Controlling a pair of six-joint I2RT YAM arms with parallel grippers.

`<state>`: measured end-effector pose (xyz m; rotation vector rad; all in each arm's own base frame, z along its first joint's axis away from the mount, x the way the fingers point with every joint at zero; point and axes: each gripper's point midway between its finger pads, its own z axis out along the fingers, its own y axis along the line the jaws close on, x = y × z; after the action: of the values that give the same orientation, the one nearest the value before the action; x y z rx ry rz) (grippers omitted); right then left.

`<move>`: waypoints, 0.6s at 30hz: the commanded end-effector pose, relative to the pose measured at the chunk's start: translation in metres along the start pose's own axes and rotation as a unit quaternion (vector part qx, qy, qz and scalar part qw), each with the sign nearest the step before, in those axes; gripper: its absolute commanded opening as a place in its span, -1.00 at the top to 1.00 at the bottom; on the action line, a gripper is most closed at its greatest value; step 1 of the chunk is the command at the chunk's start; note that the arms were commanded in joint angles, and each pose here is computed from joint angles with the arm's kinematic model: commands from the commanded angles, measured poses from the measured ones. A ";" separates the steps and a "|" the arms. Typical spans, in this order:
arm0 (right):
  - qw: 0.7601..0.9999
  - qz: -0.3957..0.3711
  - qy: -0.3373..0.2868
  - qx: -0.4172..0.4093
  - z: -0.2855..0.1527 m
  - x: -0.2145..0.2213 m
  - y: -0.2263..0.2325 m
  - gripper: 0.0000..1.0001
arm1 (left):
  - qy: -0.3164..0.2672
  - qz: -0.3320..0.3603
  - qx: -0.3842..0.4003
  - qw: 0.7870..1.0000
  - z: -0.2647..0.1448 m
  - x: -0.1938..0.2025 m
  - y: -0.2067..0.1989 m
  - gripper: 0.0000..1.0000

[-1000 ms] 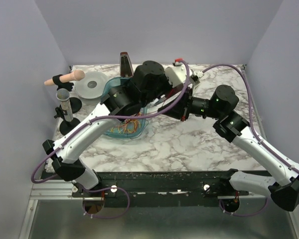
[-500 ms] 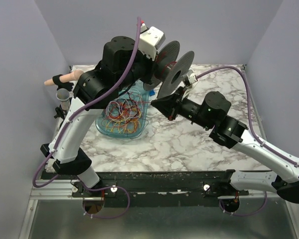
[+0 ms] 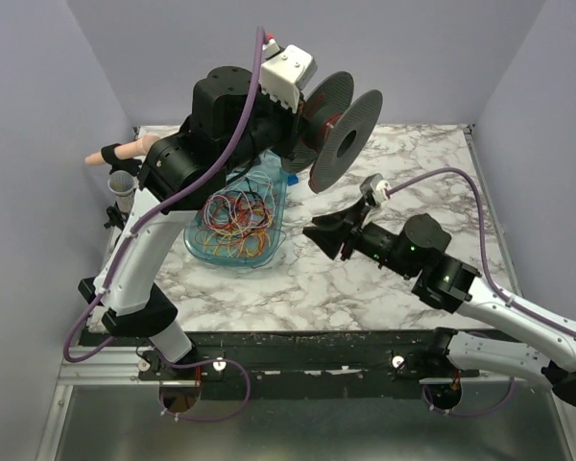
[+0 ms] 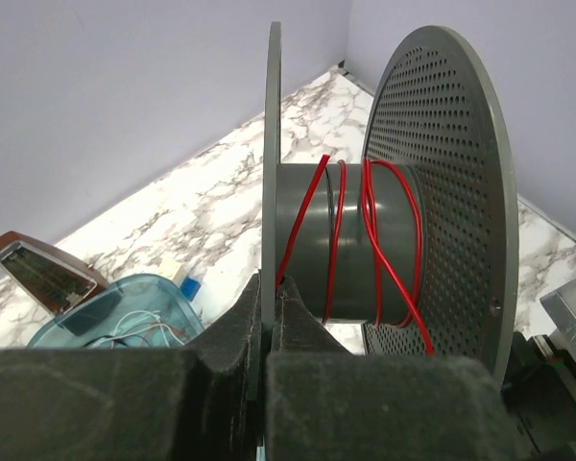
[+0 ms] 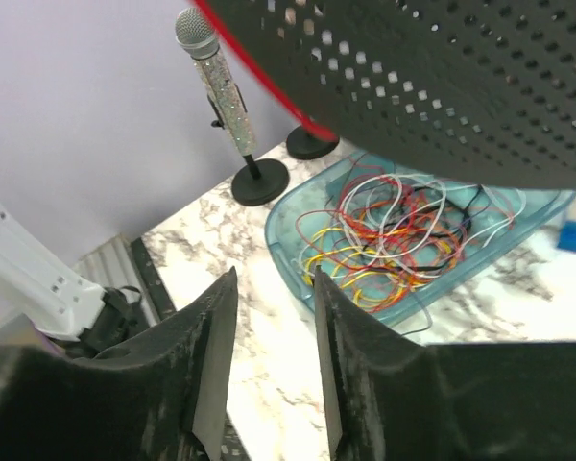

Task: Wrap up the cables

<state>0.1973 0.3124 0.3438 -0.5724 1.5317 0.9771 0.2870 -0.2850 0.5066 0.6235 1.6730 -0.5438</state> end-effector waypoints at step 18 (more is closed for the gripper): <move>0.965 -0.028 -0.249 -0.078 -0.056 -0.089 0.026 -0.47 | -0.082 -0.032 0.165 0.982 -0.037 -0.050 -0.055 1.00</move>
<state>0.1781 0.2734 0.3923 -0.4125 1.1377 1.0741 0.2602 -0.2979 0.5248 0.6924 1.6135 -0.7142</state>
